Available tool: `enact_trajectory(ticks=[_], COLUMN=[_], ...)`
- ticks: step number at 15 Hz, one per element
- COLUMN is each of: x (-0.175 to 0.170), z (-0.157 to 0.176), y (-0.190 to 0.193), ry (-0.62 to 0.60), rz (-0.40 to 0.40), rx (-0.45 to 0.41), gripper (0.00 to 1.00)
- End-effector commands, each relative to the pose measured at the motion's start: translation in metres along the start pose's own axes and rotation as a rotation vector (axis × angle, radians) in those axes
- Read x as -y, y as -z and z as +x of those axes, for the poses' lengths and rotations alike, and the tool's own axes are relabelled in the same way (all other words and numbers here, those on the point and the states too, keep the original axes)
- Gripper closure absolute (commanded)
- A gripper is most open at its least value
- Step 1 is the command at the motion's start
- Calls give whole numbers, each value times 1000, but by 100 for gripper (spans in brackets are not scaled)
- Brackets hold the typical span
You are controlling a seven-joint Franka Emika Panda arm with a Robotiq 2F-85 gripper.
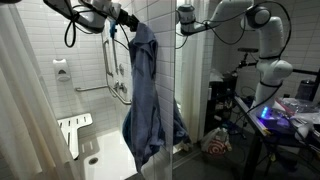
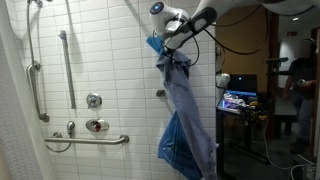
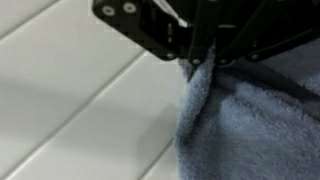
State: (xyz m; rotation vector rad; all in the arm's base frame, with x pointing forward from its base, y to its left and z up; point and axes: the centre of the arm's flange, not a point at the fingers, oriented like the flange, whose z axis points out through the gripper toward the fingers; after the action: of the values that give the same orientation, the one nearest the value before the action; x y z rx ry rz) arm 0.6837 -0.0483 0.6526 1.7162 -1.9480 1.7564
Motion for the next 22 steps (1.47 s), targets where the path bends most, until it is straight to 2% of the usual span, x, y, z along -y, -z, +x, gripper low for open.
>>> enact_trajectory(ticks=[1,4,5,6,14,17,22], x=[0,0,-2,-6,-20,-10,20], z=[0,0,0,3,7,22,57], y=[0,0,-2,-3,-20,-2,46], ry=[0,0,-8,-26,-386,-434,-477], rz=[0,-1,6,12,166,202,360], rx=[0,0,-4,-8,-110,-105,-92], gripper=[94,94,99,99,99,99,99])
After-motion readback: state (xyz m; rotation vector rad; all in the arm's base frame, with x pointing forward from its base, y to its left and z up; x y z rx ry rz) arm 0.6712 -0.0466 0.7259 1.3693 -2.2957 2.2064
